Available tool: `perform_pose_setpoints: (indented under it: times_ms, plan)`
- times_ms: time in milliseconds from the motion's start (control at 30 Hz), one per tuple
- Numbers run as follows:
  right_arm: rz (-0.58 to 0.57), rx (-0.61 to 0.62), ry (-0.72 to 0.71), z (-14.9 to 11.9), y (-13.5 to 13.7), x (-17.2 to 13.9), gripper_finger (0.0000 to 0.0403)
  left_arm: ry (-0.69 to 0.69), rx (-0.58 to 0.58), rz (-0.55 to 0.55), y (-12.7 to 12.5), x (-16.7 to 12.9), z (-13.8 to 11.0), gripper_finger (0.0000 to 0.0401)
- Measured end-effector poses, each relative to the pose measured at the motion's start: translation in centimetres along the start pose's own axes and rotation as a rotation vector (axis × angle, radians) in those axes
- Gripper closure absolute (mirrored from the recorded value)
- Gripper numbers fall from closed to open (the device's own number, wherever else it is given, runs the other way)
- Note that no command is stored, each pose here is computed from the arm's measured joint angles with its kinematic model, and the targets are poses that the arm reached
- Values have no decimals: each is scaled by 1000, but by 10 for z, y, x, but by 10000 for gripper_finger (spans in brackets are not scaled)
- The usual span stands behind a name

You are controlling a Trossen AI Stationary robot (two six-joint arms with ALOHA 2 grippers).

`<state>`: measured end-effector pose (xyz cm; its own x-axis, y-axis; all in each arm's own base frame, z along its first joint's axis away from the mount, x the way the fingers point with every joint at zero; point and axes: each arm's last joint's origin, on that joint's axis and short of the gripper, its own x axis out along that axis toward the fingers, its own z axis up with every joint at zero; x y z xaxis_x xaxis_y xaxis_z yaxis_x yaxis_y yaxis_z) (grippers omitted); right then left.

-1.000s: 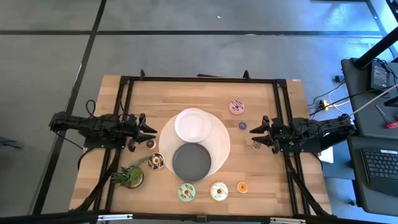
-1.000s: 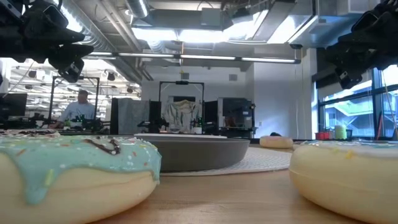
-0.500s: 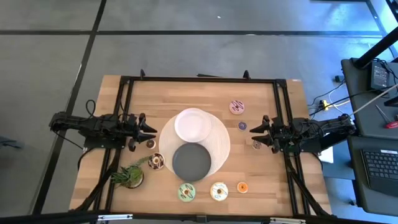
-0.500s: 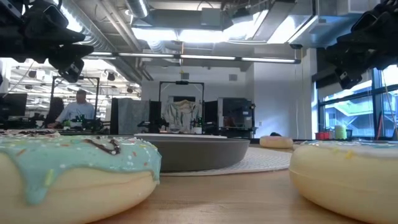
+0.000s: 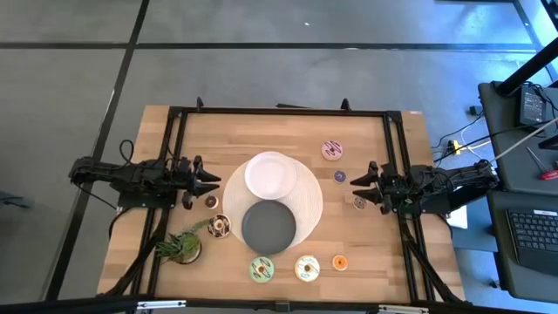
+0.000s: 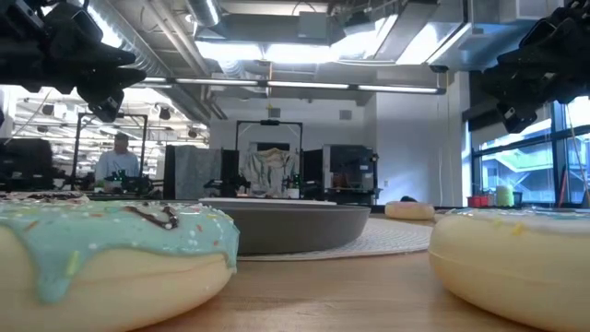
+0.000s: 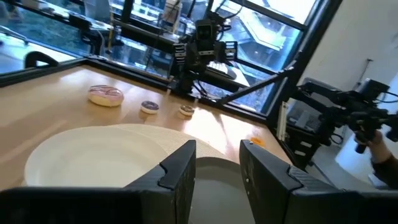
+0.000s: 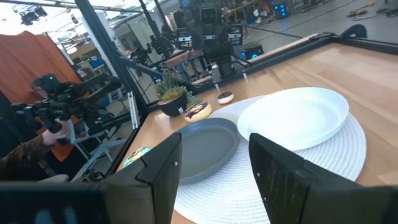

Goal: Pick & Place donuts
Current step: Put the small brown donut on the white plate

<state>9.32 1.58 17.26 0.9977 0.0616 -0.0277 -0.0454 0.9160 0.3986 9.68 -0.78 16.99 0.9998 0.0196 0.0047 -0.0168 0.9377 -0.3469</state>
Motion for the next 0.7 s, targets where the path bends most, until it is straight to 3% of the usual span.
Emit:
perform_pose_setpoints:
  times_ms: [400, 533, 700]
  plan:
    - [-110, 2, -60, 2, -3, 0, 215, -120, -64, 194, 5, 0, 6, 281]
    - [-124, 3, -69, 3, -3, 0, 215, -30, -39, 312, 8, 4, 0, 281]
    - [-118, 7, -83, 3, -3, 0, 215, 211, -77, 475, 7, 9, 5, 281]
